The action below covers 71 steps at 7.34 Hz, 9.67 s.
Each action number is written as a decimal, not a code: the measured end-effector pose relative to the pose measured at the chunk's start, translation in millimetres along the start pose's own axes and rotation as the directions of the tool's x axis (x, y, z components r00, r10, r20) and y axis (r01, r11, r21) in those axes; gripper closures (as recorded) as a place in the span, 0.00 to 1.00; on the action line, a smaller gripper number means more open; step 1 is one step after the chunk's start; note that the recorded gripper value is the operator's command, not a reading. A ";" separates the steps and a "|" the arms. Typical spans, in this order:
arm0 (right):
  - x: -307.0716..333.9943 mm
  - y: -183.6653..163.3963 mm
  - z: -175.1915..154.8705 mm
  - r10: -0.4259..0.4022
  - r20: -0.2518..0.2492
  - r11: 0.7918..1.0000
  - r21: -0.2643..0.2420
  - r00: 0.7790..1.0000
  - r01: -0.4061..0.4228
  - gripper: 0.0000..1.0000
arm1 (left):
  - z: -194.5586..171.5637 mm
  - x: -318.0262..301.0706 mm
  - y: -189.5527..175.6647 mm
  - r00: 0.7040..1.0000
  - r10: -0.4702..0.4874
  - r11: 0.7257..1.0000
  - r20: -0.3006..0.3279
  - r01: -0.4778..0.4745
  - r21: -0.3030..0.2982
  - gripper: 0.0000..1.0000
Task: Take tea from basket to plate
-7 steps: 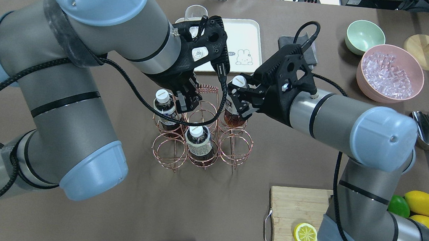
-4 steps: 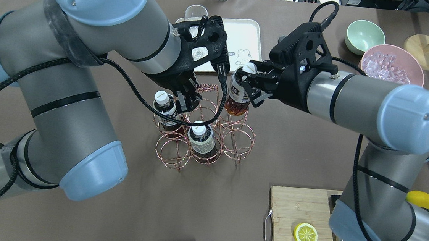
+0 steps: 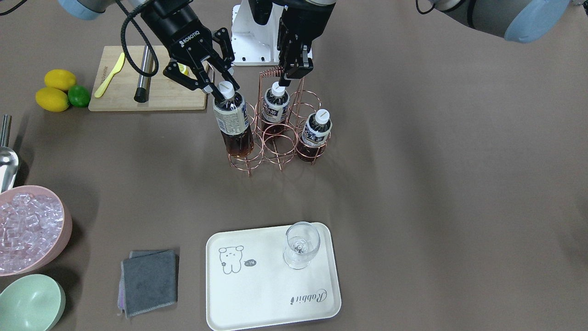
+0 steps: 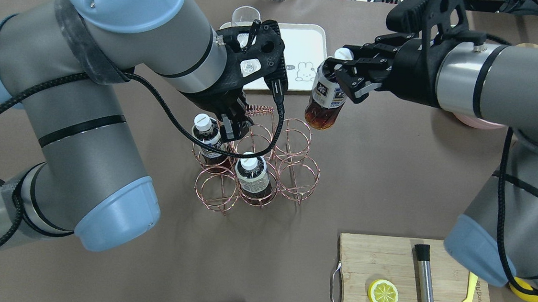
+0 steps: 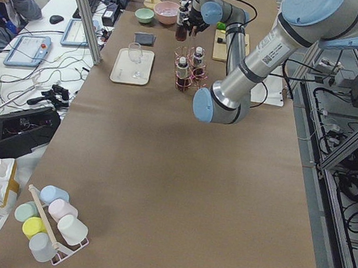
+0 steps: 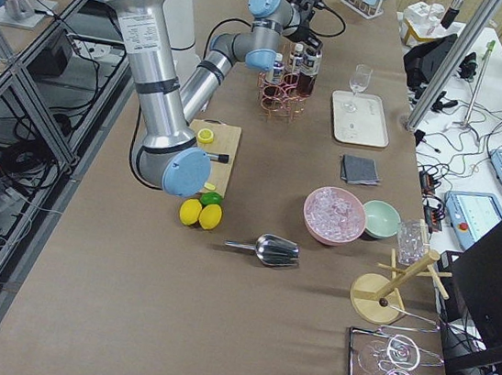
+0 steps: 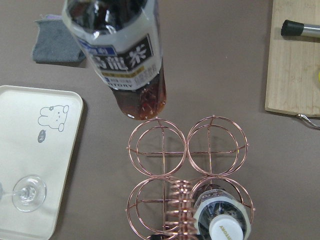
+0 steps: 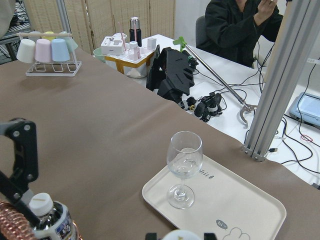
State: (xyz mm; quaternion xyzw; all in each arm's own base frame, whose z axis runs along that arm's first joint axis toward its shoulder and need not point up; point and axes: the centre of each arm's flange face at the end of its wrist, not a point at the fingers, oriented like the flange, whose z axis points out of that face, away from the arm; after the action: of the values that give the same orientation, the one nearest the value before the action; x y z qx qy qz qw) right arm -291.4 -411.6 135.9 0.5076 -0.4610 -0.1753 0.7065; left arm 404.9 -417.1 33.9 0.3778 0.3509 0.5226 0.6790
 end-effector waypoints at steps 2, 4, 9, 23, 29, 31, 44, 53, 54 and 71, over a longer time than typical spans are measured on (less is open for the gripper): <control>30.1 -2.1 1.8 0.005 -0.044 1.000 -0.010 0.999 -0.006 1.00 | 1.5 -0.4 1.8 1.000 0.000 1.000 -0.001 0.000 -0.004 1.00; 56.2 4.0 23.1 0.012 -0.070 1.000 0.009 0.997 -0.011 1.00 | 2.2 -0.6 2.6 1.000 -0.001 1.000 -0.001 0.001 -0.005 1.00; 93.7 -37.0 101.1 0.075 -0.136 0.995 0.080 0.988 -0.064 1.00 | 2.0 -1.4 3.1 1.000 -0.002 1.000 0.000 0.002 -0.006 1.00; 127.8 -28.2 240.3 0.135 -0.181 0.991 0.011 0.974 -0.136 1.00 | -6.8 -18.4 11.2 1.000 -0.015 1.000 0.027 0.015 -0.022 1.00; 117.4 -15.6 262.6 0.129 -0.215 0.991 0.000 0.968 -0.132 1.00 | -67.4 -102.5 61.9 0.999 0.019 0.995 0.047 -0.014 -0.102 1.00; 112.6 -11.6 267.5 0.126 -0.226 0.992 0.002 0.966 -0.129 1.00 | -97.8 -150.4 115.3 0.998 0.054 0.987 0.046 -0.046 -0.156 1.00; 103.9 -1.5 275.2 0.122 -0.245 0.992 0.018 0.962 -0.121 0.36 | -162.5 -268.2 450.9 0.995 0.071 0.911 0.073 -0.035 -0.410 1.00; 94.4 -22.5 226.4 0.138 -0.192 0.990 0.047 0.972 -0.131 0.00 | -127.0 -312.3 513.0 0.982 0.184 0.882 0.049 -0.143 -0.449 1.00; 98.9 -21.9 199.4 0.142 -0.187 0.990 0.025 0.972 -0.140 0.00 | -126.0 -312.0 510.5 0.986 0.152 0.891 0.063 -0.109 -0.442 1.00; 465.3 342.0 -250.9 0.362 -0.561 0.464 -0.585 0.745 -0.665 0.00 | -195.8 -293.3 641.9 0.409 -0.858 0.390 0.309 0.912 -0.126 0.02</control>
State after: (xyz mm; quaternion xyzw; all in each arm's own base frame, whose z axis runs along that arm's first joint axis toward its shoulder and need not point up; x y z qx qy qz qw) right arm 80.3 -460.5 641.7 0.0202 -0.3395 -0.0291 0.9400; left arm -111.9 -566.4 531.0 0.0815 0.3541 0.0817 0.9281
